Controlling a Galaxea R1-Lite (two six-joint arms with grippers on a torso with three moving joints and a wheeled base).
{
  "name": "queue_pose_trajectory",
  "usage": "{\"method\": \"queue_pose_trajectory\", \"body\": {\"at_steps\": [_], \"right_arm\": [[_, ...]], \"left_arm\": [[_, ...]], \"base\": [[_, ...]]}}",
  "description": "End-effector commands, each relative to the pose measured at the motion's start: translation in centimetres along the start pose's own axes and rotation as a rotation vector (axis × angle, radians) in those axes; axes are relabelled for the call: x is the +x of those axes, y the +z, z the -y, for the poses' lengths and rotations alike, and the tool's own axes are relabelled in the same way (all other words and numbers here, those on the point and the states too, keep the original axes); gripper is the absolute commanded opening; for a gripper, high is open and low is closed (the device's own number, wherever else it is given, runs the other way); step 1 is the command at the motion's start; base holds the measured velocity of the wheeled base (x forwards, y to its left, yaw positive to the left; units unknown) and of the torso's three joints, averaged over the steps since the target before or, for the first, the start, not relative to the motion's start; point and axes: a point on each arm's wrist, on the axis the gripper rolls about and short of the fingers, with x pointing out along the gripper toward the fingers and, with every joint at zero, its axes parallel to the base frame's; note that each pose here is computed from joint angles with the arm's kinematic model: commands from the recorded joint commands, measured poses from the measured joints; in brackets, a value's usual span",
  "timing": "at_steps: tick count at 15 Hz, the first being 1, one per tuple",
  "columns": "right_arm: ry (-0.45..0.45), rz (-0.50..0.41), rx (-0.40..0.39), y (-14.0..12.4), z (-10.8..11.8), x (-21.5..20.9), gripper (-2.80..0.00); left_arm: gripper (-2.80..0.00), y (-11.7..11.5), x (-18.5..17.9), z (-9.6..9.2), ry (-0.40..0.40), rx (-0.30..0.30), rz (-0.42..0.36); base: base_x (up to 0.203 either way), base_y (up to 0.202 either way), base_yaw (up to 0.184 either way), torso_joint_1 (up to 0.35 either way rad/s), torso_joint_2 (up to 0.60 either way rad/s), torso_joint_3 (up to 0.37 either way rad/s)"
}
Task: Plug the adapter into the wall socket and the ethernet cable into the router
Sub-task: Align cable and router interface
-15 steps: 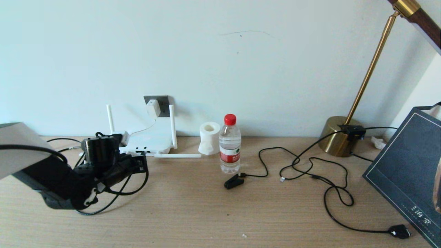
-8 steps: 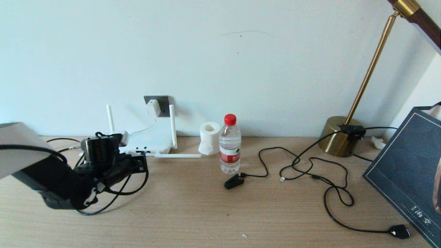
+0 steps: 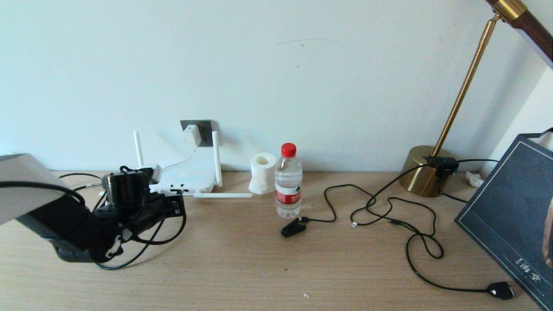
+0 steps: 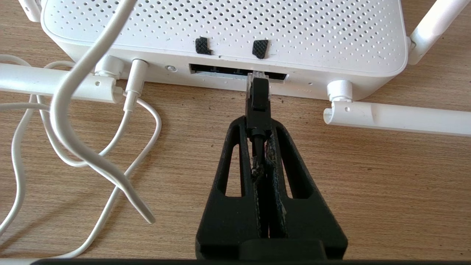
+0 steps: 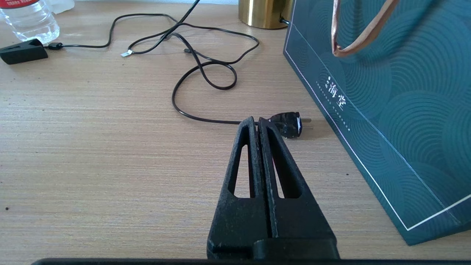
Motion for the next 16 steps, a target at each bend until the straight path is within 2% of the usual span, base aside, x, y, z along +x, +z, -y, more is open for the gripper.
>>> {"method": "queue_pose_trajectory", "body": {"at_steps": [1, 16], "right_arm": [[0.0, -0.001, 0.0, 0.0, 0.0, 0.0, -2.8], [0.0, -0.001, 0.0, 0.0, 0.0, 0.0, -2.8]], "left_arm": [[-2.8, -0.08, 0.07, -0.01, 0.001, -0.001, 0.0], [-2.8, -0.02, 0.23, 0.0, 0.001, -0.001, 0.003]], "base": [[0.0, 0.0, 0.0, 0.0, 0.0, 0.0], [0.0, 0.0, 0.0, 0.0, 0.0, 0.0]]}}
